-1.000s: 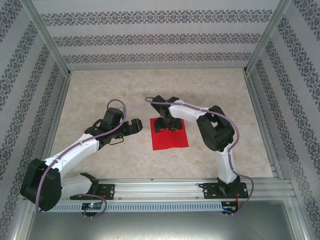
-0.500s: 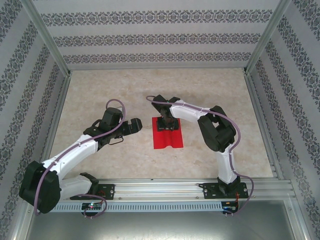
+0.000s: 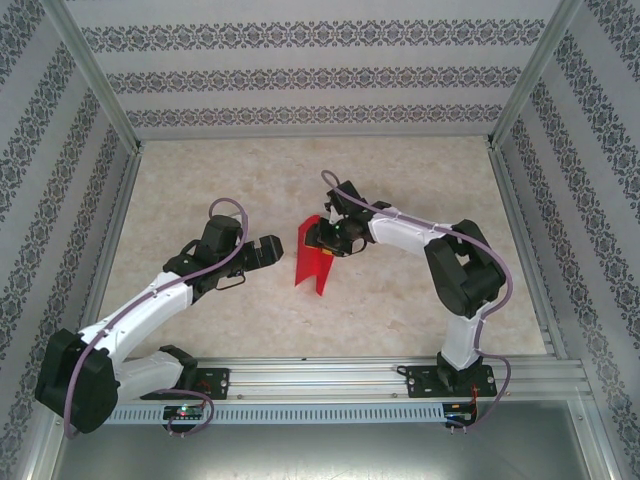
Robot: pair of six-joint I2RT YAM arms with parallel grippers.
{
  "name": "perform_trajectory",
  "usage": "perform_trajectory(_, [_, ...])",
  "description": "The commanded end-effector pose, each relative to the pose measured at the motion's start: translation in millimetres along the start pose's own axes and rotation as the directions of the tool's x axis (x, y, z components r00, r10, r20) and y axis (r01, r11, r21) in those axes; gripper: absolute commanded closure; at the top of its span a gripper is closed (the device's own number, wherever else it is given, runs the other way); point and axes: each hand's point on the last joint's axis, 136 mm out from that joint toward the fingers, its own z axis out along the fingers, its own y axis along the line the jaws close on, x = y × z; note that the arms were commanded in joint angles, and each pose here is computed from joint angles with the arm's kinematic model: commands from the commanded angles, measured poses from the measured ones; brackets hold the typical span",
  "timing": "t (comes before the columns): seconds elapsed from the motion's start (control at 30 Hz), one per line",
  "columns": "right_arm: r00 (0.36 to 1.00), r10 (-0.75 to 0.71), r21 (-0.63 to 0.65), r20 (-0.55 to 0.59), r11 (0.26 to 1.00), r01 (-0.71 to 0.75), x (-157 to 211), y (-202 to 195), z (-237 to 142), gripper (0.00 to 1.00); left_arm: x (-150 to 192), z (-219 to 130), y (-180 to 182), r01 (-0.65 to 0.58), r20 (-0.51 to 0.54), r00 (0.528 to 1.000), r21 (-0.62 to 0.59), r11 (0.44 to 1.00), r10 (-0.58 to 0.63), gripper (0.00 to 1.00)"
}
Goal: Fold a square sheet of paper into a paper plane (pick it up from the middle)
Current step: Fold the square sheet of paper in half at the center of the table.
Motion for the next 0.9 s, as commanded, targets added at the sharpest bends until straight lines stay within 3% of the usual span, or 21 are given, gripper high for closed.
perform_trajectory(0.0, [0.999,0.031,-0.304,0.021,0.952,-0.023,-11,56,-16,0.55,-2,-7,-4,-0.02,0.01,1.0,0.003,1.0,0.02,0.0])
perform_trajectory(0.17, [0.999,0.048,-0.45,0.011,0.892,-0.038,-16,68,-16,0.54,-4,-7,-9,-0.019,0.014,1.0,0.026,1.0,0.018,0.0])
perform_trajectory(0.63, [0.991,0.129,-0.304,0.02,0.946,-0.117,-11,-13,-12,0.54,-6,-5,-14,-0.021,0.007,1.0,0.037,0.999,0.02,0.0])
perform_trajectory(0.87, [0.993,0.114,-0.123,0.02,0.986,-0.11,2,-58,-15,0.53,-5,-1,-17,0.005,-0.001,1.0,0.057,0.998,-0.005,0.0])
